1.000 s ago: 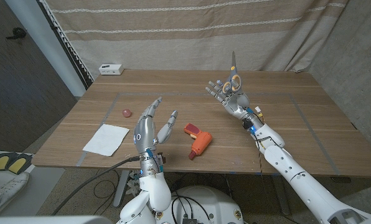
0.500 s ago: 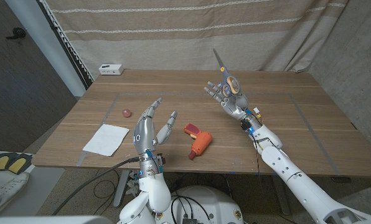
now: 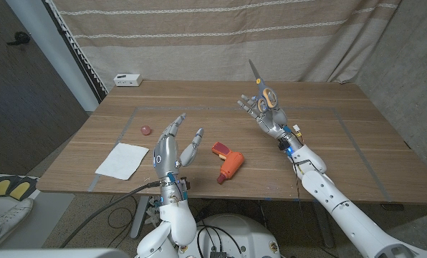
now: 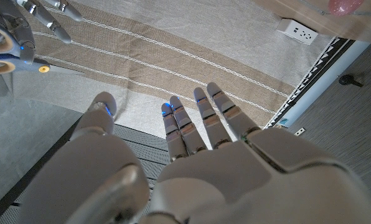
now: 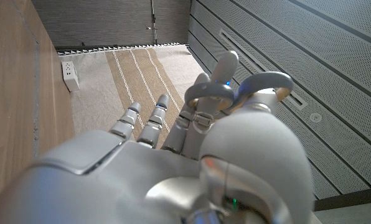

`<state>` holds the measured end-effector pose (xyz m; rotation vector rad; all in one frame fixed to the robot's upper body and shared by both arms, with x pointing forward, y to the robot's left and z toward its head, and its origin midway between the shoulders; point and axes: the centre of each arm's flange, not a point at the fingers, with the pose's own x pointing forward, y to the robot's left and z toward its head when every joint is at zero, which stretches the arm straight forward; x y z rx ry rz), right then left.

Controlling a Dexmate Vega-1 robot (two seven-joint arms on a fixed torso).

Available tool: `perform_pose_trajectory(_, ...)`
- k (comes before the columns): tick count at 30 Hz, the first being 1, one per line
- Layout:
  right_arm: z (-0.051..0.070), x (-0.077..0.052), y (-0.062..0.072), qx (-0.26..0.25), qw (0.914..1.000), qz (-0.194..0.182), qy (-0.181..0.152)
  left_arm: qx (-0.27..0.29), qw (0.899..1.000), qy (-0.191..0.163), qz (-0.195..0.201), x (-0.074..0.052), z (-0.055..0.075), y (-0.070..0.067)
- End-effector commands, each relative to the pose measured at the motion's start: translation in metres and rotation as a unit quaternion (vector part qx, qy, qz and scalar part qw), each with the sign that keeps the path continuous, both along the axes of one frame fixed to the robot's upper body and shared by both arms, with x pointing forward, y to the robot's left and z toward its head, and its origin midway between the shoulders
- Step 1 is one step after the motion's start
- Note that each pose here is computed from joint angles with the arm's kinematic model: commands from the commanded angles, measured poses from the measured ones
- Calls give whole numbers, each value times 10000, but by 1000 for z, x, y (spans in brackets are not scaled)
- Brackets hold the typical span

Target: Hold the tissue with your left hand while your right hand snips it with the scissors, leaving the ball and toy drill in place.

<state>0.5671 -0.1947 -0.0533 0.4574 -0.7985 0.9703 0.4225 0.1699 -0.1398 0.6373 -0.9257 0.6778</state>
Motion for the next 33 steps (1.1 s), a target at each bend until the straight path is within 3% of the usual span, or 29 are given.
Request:
perform_pose_trajectory(1, -8, 1, 0, 197, 9994, 227, 163, -14, 10000, -11, -8, -3, -1, -2)
perform_pose_trajectory(10, -13, 5, 2, 519, 9959, 659, 333, -2, 10000, -2, -29, -3, 0, -5)
perform_pose_trajectory(33, -1, 7, 5, 135, 9987, 494, 72, 20, 10000, 30, -45, 1, -5, 1)
